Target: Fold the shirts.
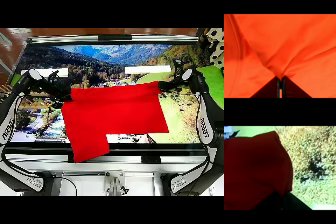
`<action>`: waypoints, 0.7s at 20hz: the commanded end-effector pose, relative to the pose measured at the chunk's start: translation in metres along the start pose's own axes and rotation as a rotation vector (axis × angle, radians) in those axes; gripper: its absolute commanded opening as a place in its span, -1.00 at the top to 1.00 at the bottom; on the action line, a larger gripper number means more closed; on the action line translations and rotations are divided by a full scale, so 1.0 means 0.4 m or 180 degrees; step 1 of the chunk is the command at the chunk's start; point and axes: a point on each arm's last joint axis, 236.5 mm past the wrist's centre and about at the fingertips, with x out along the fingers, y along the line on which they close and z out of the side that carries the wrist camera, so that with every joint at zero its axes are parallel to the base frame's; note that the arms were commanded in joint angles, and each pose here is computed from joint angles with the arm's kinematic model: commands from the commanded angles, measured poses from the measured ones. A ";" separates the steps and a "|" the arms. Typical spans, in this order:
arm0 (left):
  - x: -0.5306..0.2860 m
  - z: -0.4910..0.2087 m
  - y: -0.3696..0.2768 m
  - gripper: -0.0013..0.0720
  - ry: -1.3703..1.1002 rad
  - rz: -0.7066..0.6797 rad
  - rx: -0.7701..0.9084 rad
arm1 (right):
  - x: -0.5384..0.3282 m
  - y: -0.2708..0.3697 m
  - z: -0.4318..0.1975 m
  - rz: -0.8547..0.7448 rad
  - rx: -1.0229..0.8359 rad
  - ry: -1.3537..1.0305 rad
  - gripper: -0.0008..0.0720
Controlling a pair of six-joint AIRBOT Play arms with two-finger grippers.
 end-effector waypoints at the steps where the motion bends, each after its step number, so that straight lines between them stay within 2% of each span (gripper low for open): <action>1: 0.008 -0.043 0.012 0.87 0.0250 0.0026 -0.0043 | 0.020 -0.007 -0.059 0.0007 0.0091 0.0308 0.77; 5: 0.004 -0.040 0.020 0.87 0.0234 0.0026 -0.0068 | 0.015 0.008 -0.112 0.0079 0.0170 0.0598 0.77; 8: -0.009 -0.032 0.036 0.87 0.0197 0.0020 -0.0106 | -0.003 0.059 -0.135 0.0332 0.0272 0.0743 0.77; 11: -0.010 -0.031 0.040 0.87 0.0192 0.0014 -0.0120 | 0.001 0.050 -0.126 0.0282 0.0296 0.0691 0.77; 12: -0.010 -0.032 0.039 0.87 0.0194 0.0013 -0.0118 | 0.002 0.050 -0.117 0.0284 0.0323 0.0641 0.64; 13: -0.011 -0.031 0.036 0.69 0.0189 -0.0006 -0.0126 | 0.000 0.060 -0.110 0.0332 0.0343 0.0608 0.14; 14: -0.016 -0.034 0.030 0.15 0.0206 -0.0048 -0.0142 | -0.009 0.075 -0.100 0.0404 0.0331 0.0563 -0.40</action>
